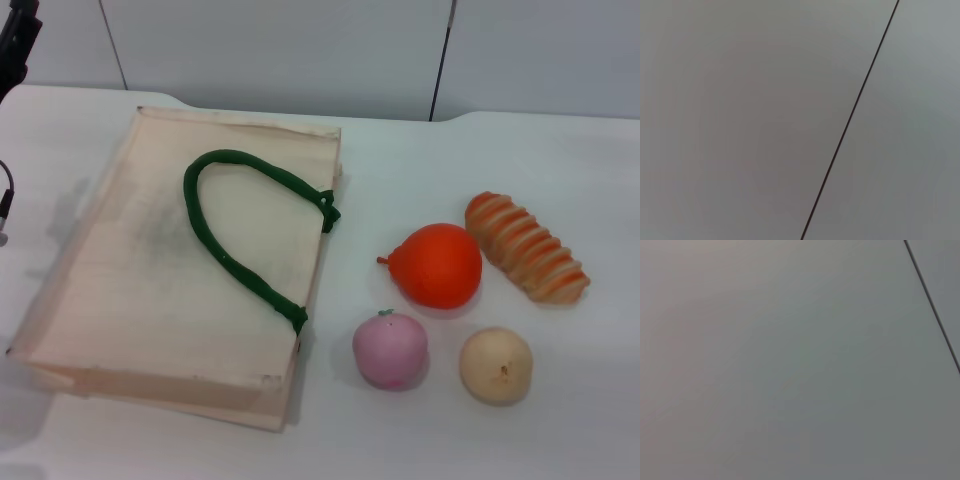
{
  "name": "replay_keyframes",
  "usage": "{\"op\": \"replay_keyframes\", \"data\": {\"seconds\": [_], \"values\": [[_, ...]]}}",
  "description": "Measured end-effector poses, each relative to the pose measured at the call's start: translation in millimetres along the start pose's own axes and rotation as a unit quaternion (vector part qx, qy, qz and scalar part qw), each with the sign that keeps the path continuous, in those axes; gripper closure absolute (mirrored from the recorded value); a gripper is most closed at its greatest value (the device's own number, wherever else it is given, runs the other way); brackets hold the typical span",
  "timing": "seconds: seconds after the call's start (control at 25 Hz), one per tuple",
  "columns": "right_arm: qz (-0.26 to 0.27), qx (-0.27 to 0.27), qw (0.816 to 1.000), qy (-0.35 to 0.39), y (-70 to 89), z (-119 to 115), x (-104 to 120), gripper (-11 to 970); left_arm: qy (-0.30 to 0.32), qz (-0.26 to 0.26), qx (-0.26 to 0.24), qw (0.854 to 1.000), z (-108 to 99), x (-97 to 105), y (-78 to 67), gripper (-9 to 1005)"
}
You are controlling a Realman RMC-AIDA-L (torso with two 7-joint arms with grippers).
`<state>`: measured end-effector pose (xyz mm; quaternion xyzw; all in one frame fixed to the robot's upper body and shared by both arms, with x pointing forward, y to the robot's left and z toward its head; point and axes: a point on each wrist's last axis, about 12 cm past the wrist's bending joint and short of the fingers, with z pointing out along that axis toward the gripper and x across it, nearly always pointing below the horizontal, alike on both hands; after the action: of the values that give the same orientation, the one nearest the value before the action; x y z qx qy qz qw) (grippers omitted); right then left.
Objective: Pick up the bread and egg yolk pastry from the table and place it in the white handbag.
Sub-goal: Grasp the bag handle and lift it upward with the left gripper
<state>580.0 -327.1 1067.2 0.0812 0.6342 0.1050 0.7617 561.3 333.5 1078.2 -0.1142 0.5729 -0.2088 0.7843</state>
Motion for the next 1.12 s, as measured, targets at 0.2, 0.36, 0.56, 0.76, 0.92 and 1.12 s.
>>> {"op": "replay_keyframes", "data": {"seconds": [0.2,0.36,0.56,0.76,0.92,1.12], "values": [[-0.002,0.000,1.000,0.000,-0.6,0.1,-0.4,68,0.000,0.000,0.000,1.000,0.0,0.1,0.0,129],[-0.020,0.000,1.000,0.000,-0.8,0.1,-0.6,68,0.001,0.000,0.000,1.000,0.0,0.1,0.0,133],[-0.076,0.002,0.997,0.007,6.3,4.1,3.5,68,0.002,0.002,0.003,1.000,0.2,0.0,-0.3,139],[-0.080,0.008,0.996,0.046,11.2,13.2,11.8,68,0.006,0.003,0.012,1.000,0.1,0.5,-1.8,144],[-0.085,-0.002,0.995,0.054,13.5,14.1,13.4,68,0.024,-0.015,0.028,0.999,1.7,1.8,-3.1,148],[-0.089,-0.031,0.993,0.065,21.3,13.9,16.8,68,0.090,-0.068,0.064,0.992,10.5,-3.1,2.5,153]]}}
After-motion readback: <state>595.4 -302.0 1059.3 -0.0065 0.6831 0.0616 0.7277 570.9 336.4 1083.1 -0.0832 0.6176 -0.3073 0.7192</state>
